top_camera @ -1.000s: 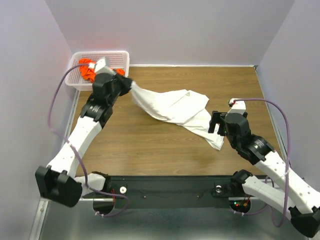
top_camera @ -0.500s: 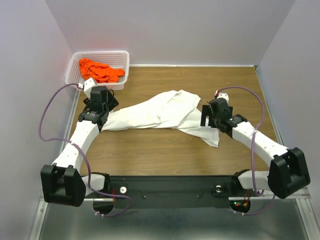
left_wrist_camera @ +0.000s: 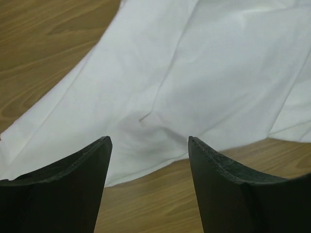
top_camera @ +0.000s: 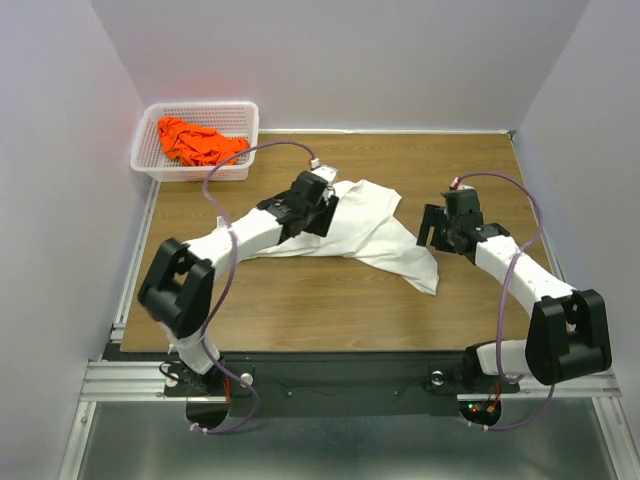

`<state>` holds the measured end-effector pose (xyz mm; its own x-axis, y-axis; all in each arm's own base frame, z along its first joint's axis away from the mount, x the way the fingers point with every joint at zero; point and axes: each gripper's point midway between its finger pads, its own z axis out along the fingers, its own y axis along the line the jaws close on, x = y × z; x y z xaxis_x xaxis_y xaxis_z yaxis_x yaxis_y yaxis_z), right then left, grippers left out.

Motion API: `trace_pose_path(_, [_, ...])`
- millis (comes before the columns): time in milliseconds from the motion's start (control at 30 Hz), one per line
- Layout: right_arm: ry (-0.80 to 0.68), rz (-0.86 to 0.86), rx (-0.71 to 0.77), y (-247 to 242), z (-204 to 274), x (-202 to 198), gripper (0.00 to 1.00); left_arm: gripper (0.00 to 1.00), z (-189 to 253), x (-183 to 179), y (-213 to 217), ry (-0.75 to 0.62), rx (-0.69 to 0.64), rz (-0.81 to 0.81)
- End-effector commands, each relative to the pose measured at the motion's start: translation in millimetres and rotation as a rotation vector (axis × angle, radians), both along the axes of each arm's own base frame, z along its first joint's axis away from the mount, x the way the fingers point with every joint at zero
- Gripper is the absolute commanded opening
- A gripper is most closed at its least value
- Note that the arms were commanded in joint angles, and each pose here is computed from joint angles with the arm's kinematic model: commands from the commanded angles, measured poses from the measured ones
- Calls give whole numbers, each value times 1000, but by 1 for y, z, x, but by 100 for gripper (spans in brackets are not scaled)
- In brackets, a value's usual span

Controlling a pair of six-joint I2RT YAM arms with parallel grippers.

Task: Fold and stack the t-shirts
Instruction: Move the tshirt to the center of the board

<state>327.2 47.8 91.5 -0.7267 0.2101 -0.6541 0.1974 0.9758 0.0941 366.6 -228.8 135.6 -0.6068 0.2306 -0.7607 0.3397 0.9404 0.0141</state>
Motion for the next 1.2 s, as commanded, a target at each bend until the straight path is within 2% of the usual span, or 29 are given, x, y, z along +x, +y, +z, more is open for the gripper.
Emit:
trace_pose_path(0, [-66,70,115,25,22,15,87,75,-9,11,-21,1,212,-175])
trace_pose_path(100, [-60,97,146,32,22,11,87,72,-17,19,-31,28,272,-233])
trace_pose_path(300, [-87,98,134,29,30,11,87,66,-21,28,-43,80,263,-209])
trace_pose_path(400, [-100,93,134,29,35,14,87,66,-26,23,-31,128,278,-80])
trace_pose_path(500, [-103,81,138,29,37,15,88,65,-34,10,-23,192,229,58])
trace_pose_path(733, [-79,80,145,31,29,16,89,63,-48,-1,-23,236,136,177])
trace_pose_path(900, [-64,84,153,34,25,18,91,53,-56,-1,-21,237,132,212])
trace_pose_path(1033, [-64,82,153,34,25,20,91,51,-58,-8,-16,246,121,234])
trace_pose_path(1133, [-54,78,152,33,22,20,91,43,-62,-12,-11,251,125,251])
trace_pose_path(1167, [-51,81,157,34,21,20,92,36,-63,-14,-10,255,123,254])
